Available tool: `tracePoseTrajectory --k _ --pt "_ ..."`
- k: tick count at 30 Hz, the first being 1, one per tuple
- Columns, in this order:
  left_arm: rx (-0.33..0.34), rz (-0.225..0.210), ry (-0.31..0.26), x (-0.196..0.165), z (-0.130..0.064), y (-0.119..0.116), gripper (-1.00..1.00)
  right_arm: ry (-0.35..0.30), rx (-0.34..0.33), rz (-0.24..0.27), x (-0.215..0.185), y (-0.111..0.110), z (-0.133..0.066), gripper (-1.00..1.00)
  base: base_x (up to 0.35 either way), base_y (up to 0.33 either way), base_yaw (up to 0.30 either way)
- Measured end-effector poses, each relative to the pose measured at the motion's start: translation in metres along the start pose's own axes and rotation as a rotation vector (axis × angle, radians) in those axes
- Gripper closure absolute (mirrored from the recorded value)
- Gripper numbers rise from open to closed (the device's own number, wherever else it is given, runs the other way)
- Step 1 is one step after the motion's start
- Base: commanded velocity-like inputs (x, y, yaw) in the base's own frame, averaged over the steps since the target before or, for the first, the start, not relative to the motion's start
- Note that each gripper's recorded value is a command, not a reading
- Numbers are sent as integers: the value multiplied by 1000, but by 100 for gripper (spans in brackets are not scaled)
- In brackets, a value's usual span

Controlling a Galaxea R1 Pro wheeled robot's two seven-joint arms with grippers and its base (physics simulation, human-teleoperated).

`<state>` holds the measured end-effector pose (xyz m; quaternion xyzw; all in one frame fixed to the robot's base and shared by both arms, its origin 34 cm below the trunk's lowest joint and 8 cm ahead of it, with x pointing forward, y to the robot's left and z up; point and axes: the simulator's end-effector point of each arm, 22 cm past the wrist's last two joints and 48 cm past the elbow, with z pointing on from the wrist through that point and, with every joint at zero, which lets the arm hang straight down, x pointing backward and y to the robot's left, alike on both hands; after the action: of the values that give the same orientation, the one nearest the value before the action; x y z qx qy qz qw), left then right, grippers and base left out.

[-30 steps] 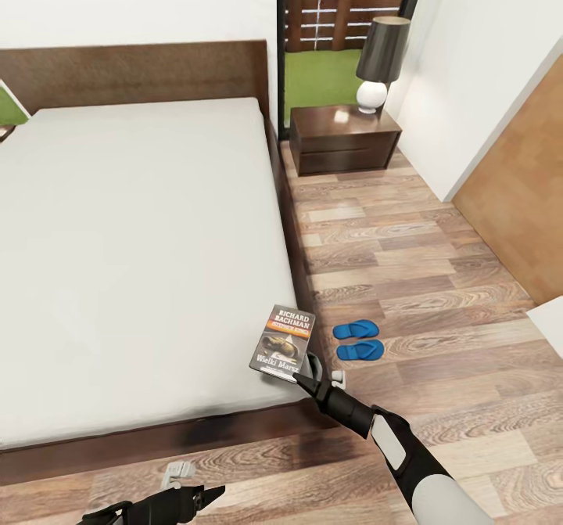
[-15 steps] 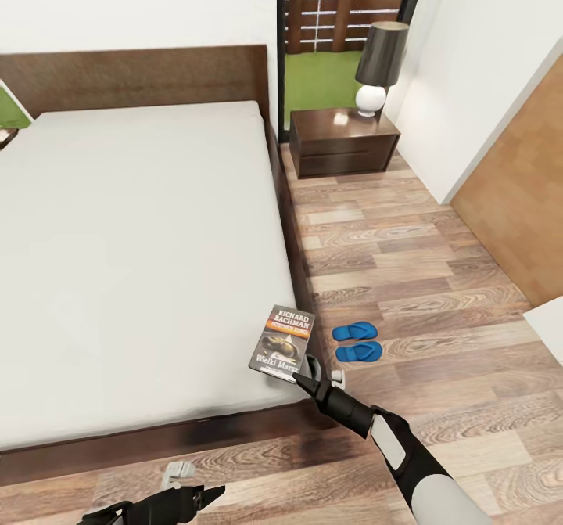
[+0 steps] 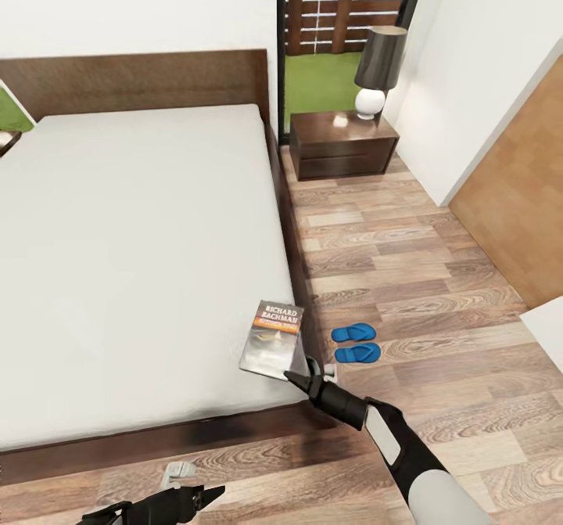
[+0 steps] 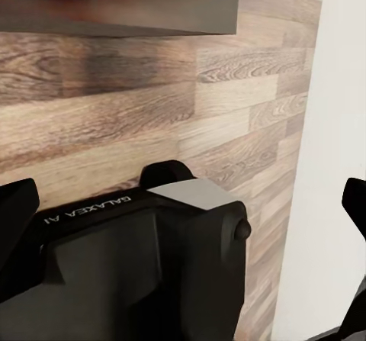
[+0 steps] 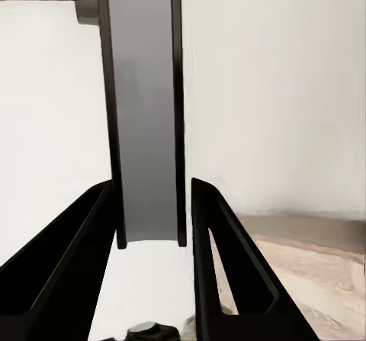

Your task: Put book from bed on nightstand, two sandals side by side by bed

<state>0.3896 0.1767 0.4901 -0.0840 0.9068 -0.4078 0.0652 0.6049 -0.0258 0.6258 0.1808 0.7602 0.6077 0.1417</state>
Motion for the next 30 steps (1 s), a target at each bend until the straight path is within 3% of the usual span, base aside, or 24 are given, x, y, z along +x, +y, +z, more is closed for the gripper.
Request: tracePoseTrajectory --k 3,7,19,20,22,23,24,25,28,30 --pt "0 0 0 0 -3 -3 -100 159 -34 -109 37 28 22 100 0 0 0" --pt "-1 0 0 0 -8 -8 -100 249 -51 -152 64 43 30 100 0 0 0" --pt "-5 0 -1 -2 -22 -19 -100 257 -69 -157 62 62 17 100 0 0 0" --pt "-7 0 -2 -2 -24 -19 -100 255 -82 -161 52 59 -3 100 0 0 0" --pt "-11 1 -2 -3 -28 -19 -100 261 -38 -176 26 38 -53 100 0 0 0" --pt "-12 1 -2 -3 -29 -19 -100 265 -21 -176 21 34 -66 100 0 0 0" --pt "-14 1 -3 -3 -31 -19 -100 274 -3 -150 11 29 -89 100 0 0 0" --pt "-15 2 -2 -3 -32 -20 -100 278 73 -168 -10 11 -132 100 0 0 0" --pt "-16 2 -1 -3 -35 -23 -100 281 111 -152 -21 6 -163 100 0 0 0" --pt "-16 2 -1 -2 -37 -25 -100 284 126 -148 -23 5 -173 100 0 0 0"
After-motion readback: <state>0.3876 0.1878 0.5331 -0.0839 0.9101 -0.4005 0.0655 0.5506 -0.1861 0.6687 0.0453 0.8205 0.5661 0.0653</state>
